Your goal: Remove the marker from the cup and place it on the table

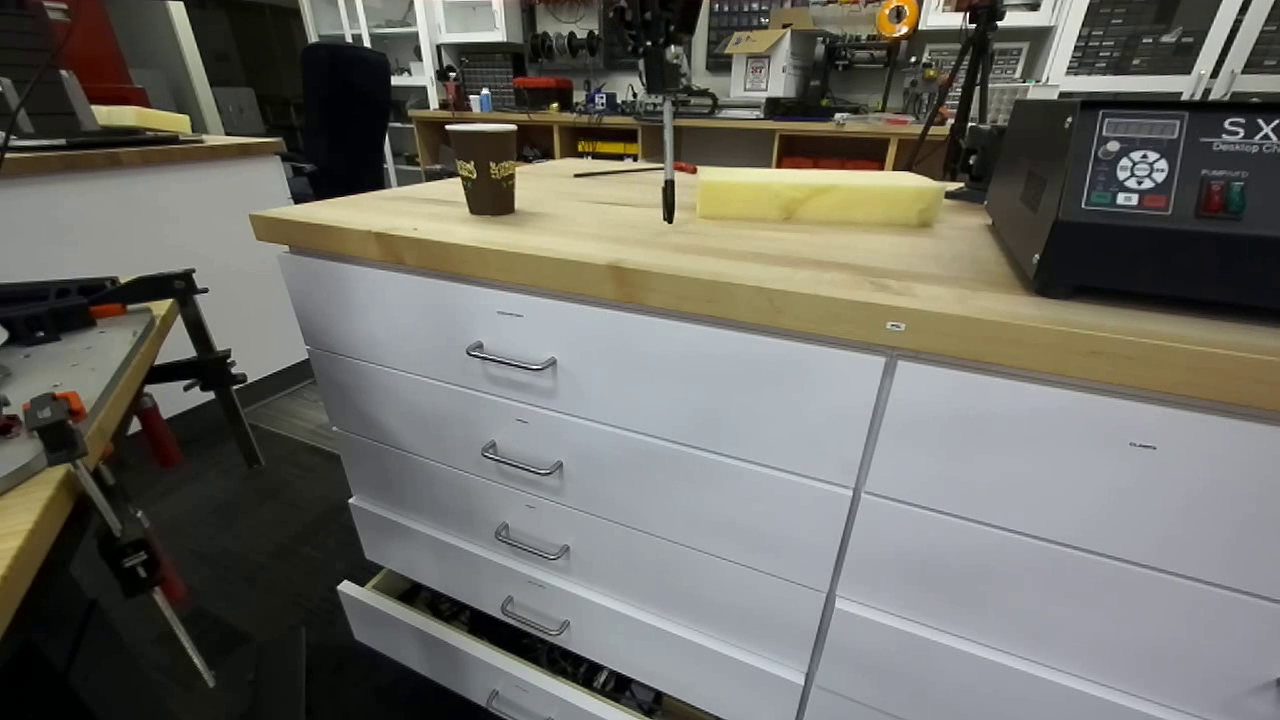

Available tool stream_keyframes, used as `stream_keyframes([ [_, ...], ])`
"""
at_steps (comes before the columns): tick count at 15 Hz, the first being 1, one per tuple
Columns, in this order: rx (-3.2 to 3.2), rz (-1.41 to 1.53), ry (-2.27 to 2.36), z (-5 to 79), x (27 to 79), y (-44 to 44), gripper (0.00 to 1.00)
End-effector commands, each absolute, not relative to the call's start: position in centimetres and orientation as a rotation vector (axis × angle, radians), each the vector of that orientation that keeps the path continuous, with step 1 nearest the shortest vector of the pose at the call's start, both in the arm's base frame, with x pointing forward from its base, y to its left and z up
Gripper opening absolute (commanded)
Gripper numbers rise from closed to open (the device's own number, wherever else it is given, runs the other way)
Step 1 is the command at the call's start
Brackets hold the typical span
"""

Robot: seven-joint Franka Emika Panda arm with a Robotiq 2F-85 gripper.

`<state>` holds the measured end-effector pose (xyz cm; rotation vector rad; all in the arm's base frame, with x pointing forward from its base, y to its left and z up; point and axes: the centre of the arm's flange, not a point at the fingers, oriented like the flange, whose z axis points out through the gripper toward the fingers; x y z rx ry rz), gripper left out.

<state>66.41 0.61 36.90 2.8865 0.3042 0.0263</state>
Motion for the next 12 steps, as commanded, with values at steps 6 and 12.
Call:
stream_keyframes([
  [6, 2.953, 0.197, 0.285, 42.9, 64.6, 4.3, 0.89],
  [12, 2.942, 0.172, 0.302, 42.0, 66.2, 4.4, 1.0],
])
